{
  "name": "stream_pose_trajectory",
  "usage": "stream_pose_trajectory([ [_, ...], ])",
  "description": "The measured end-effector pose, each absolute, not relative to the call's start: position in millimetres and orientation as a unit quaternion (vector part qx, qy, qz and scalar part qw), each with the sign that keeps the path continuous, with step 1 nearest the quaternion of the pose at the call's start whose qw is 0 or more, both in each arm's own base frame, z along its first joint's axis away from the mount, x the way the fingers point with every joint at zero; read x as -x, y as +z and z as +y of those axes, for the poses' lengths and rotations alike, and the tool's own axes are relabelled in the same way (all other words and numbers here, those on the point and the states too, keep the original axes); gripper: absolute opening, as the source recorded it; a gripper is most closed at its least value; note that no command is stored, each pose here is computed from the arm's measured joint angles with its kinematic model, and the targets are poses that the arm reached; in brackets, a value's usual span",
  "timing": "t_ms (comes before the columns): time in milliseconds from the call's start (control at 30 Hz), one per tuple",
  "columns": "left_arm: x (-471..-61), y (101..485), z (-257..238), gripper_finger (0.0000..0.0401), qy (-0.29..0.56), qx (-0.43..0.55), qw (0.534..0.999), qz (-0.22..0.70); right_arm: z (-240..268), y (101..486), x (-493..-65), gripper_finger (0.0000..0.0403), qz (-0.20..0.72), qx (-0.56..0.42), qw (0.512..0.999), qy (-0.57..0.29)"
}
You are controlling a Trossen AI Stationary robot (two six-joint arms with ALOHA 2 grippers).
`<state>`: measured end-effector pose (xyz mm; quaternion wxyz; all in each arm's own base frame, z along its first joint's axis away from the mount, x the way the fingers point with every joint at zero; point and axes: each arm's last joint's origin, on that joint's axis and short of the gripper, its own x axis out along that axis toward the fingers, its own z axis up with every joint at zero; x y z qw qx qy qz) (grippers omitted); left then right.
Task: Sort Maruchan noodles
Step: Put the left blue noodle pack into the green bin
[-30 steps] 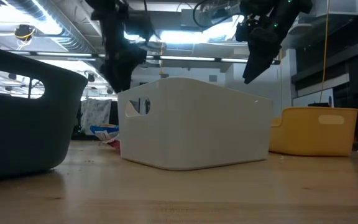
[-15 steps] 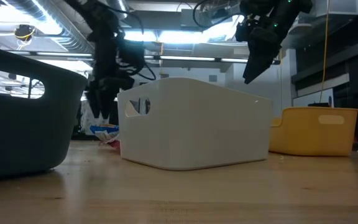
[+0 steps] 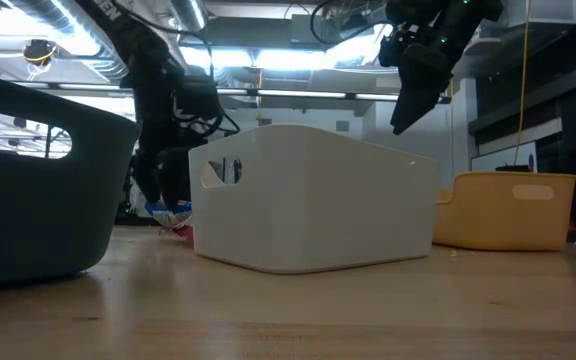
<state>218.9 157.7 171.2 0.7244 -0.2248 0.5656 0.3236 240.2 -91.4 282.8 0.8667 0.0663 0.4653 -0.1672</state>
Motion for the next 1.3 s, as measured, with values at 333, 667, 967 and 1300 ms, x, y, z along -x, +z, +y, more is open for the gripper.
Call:
stream_pose_trajectory([
  [333,-221,168,173,0.0304,0.35,0.232,0.743,0.521,-91,283,-240,0.0328,0.464,-0.074,0.866,-0.171],
  [667,-219,167,185,0.0207,0.363,0.216,0.752,0.506,-91,283,-240,0.0328,0.464,-0.075,0.866,-0.172],
  [967,-221,148,185,0.0114,0.335,0.242,0.735,0.537,-91,283,-240,0.0328,0.463,-0.077,0.866,-0.173],
  [1300,-217,149,180,0.0004,0.323,0.269,0.72,0.553,-91,283,-240,0.0328,0.463,-0.078,0.866,-0.174],
])
